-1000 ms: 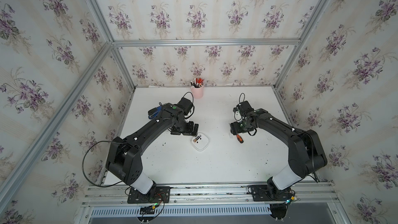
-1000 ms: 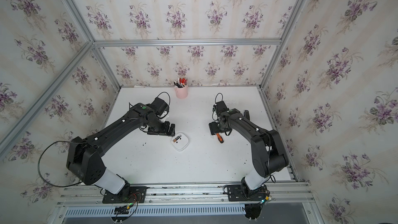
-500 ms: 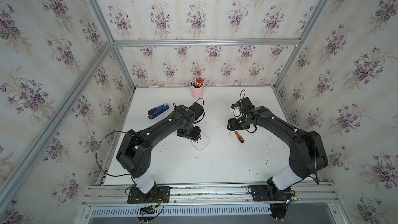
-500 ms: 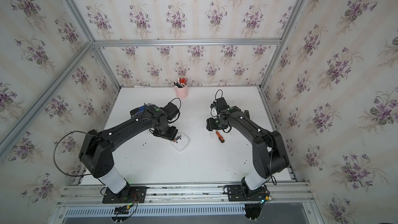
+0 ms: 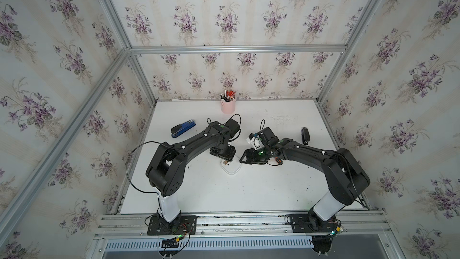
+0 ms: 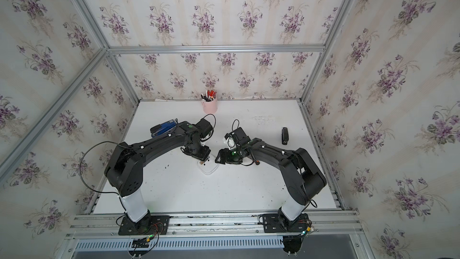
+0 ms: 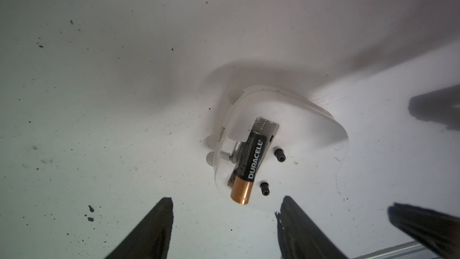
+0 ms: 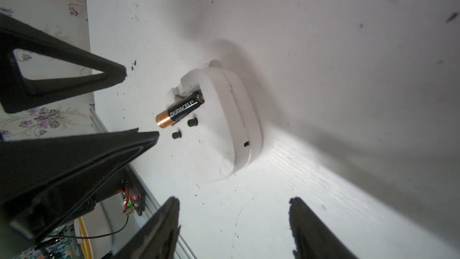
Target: Remove the battery from the alarm
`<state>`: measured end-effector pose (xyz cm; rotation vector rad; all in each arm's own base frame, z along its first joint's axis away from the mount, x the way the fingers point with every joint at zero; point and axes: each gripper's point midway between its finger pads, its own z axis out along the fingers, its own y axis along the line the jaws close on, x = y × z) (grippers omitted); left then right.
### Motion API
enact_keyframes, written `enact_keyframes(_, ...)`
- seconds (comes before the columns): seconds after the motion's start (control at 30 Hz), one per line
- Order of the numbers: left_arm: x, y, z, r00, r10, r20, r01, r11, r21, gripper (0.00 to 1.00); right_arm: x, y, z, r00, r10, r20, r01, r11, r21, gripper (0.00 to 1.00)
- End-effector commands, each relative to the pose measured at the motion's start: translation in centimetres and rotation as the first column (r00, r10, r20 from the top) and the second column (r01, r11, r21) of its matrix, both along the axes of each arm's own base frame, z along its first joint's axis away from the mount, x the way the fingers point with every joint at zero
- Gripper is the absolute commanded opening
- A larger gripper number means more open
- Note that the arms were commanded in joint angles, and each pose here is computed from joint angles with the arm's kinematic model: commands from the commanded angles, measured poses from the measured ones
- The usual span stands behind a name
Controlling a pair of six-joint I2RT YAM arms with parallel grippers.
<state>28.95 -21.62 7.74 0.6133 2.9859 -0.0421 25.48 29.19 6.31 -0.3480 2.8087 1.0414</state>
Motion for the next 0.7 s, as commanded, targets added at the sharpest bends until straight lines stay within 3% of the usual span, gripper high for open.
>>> enact_keyframes(0.0,-0.1,-0.2,-0.6,1.0,-0.026,-0.009,0.026,1.0,-0.012,0.7,0.3,1.2,0.2,1.0,0.004,0.018,-0.006,0.998,0.066,0.75)
enact_keyframes(0.5,-0.4,-0.1,-1.8,1.0,-0.02,-0.021,0.02,1.0,-0.015,0.49,-0.4,1.3,-1.3,1.0,0.019,0.022,-0.02,1.0,0.018,0.74)
enact_keyframes(0.67,-0.5,-0.3,-1.8,0.999,-0.022,-0.023,0.021,0.999,-0.025,0.47,-0.6,0.9,-1.5,0.999,0.021,0.025,-0.021,1.0,0.001,0.73)
